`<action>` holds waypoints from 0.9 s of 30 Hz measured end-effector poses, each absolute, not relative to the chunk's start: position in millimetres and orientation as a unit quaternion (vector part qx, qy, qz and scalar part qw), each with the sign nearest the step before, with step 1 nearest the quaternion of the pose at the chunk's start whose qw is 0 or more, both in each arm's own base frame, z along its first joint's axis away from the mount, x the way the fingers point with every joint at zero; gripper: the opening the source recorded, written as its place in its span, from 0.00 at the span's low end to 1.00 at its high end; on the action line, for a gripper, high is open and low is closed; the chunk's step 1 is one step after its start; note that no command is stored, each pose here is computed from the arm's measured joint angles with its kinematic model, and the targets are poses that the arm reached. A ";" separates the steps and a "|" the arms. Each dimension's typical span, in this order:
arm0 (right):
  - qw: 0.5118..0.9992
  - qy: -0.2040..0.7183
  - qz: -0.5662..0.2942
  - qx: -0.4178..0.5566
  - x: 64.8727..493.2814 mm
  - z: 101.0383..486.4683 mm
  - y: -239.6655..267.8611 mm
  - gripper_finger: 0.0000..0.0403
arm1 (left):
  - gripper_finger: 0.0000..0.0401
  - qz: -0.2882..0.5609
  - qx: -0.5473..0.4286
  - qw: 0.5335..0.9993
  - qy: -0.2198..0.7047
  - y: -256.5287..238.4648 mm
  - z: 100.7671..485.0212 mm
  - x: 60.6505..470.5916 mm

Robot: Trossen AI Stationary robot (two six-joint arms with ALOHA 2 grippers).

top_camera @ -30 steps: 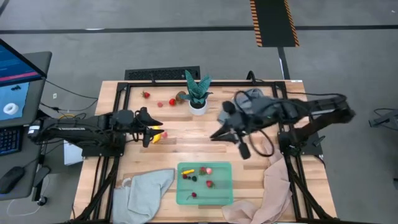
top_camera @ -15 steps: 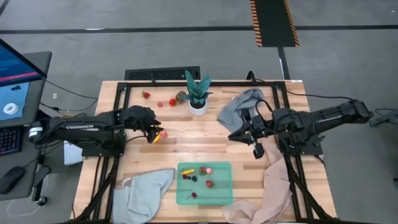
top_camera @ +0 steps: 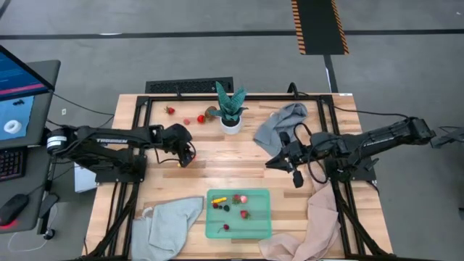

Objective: Pick and placing Produce into tupperware
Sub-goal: Put the pink peach into the green bin

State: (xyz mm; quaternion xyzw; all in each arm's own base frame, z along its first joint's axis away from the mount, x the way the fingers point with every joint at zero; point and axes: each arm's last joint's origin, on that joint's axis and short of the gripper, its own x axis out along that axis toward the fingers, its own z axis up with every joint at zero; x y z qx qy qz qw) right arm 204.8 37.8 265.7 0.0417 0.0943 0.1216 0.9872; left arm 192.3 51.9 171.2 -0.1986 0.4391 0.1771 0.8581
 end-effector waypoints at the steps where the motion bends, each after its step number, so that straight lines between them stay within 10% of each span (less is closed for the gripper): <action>1: 0.987 0.095 0.124 0.044 204.2 262.1 38.5 0.15 | 0.42 0.176 -0.197 0.855 0.446 51.5 169.4 193.6; 27: 0.986 0.094 0.127 0.053 200.4 242.1 38.4 0.15 | 0.46 0.173 -0.206 0.839 0.474 47.4 156.4 200.7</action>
